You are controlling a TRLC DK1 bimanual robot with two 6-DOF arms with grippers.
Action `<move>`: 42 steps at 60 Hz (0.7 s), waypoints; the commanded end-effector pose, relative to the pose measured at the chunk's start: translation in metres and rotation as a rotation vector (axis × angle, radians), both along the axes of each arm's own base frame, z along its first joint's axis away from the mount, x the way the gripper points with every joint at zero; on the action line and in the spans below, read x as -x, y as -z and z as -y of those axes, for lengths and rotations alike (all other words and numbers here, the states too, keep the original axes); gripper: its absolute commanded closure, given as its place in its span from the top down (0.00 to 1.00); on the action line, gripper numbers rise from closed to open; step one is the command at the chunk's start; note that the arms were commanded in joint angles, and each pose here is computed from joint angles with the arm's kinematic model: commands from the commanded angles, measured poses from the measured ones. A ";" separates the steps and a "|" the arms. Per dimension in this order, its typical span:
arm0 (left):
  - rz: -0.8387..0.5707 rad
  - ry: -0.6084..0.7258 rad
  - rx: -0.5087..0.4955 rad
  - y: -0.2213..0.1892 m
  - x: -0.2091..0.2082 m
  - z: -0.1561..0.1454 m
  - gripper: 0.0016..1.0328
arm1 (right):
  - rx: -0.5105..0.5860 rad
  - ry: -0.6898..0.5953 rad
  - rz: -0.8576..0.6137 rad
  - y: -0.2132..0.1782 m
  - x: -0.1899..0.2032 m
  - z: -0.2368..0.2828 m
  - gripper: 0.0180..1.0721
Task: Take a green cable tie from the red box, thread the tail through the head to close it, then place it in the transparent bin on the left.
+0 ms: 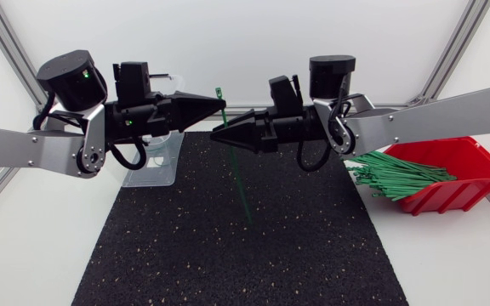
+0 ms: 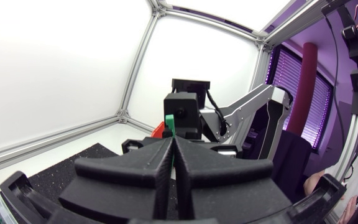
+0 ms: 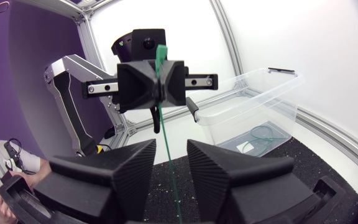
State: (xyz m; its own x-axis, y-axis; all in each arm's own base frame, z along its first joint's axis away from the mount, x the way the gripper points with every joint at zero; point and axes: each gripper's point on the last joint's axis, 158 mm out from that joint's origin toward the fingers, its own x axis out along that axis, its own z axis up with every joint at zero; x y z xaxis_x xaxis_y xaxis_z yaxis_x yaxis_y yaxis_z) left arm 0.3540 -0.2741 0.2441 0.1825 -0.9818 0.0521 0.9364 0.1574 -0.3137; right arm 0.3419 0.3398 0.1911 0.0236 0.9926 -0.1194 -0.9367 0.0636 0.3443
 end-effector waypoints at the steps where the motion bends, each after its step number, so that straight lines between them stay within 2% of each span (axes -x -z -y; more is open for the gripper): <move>1: -0.037 0.015 0.014 -0.003 -0.009 -0.002 0.03 | -0.016 0.032 0.018 -0.021 -0.007 0.010 0.67; 20: -0.094 0.039 0.030 -0.017 -0.013 -0.015 0.03 | 0.053 0.064 0.059 -0.032 -0.015 0.041 0.71; 33: -0.116 0.047 0.035 -0.031 -0.009 -0.023 0.03 | 0.202 0.070 0.138 -0.010 -0.004 0.059 0.71; 42: -0.134 0.050 0.031 -0.036 -0.006 -0.024 0.03 | 0.313 0.087 0.197 0.003 0.010 0.074 0.87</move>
